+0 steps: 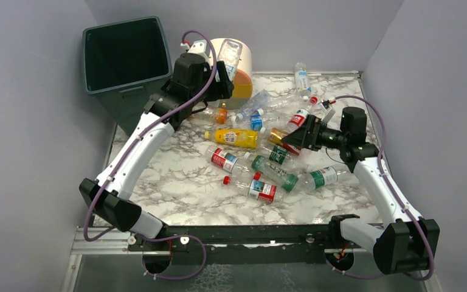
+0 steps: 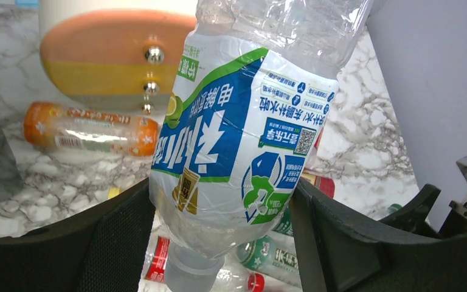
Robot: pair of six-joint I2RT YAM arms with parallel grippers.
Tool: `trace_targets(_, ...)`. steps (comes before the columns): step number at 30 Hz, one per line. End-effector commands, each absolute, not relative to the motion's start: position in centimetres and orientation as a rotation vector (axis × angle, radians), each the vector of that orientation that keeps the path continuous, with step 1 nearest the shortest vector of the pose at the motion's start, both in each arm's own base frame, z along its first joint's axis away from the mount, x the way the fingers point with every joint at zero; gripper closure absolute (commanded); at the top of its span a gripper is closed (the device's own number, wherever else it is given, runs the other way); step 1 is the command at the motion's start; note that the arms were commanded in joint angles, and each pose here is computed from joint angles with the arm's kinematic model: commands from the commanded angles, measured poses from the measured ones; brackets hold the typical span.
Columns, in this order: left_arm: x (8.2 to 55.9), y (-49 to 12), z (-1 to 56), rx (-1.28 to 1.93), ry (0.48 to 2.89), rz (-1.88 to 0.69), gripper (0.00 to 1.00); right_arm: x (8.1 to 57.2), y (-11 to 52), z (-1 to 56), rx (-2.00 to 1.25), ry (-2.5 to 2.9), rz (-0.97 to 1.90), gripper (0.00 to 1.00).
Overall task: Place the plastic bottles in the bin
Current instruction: Place the plastic bottle in the trash bin.
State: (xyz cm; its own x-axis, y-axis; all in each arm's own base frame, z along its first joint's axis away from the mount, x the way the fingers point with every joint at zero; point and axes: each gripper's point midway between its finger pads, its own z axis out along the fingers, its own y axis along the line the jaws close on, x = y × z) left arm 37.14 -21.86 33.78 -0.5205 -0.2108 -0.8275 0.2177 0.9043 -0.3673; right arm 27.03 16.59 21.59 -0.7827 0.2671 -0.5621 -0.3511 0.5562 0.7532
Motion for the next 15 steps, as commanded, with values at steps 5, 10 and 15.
trace_targets(5,39.7,-20.0,42.5,0.008,1.879,-0.425,0.41,26.5,16.6,22.3,-0.088,2.118,1.238,0.01)
trace_targets(10,41.1,-15.8,46.3,-0.074,1.8,-0.376,0.41,26.4,16.6,22.3,-0.091,2.115,1.242,0.01)
trace_targets(15,42.1,-8.8,48.2,-0.198,1.747,-0.321,0.41,26.2,16.6,22.3,-0.093,2.115,1.243,0.01)
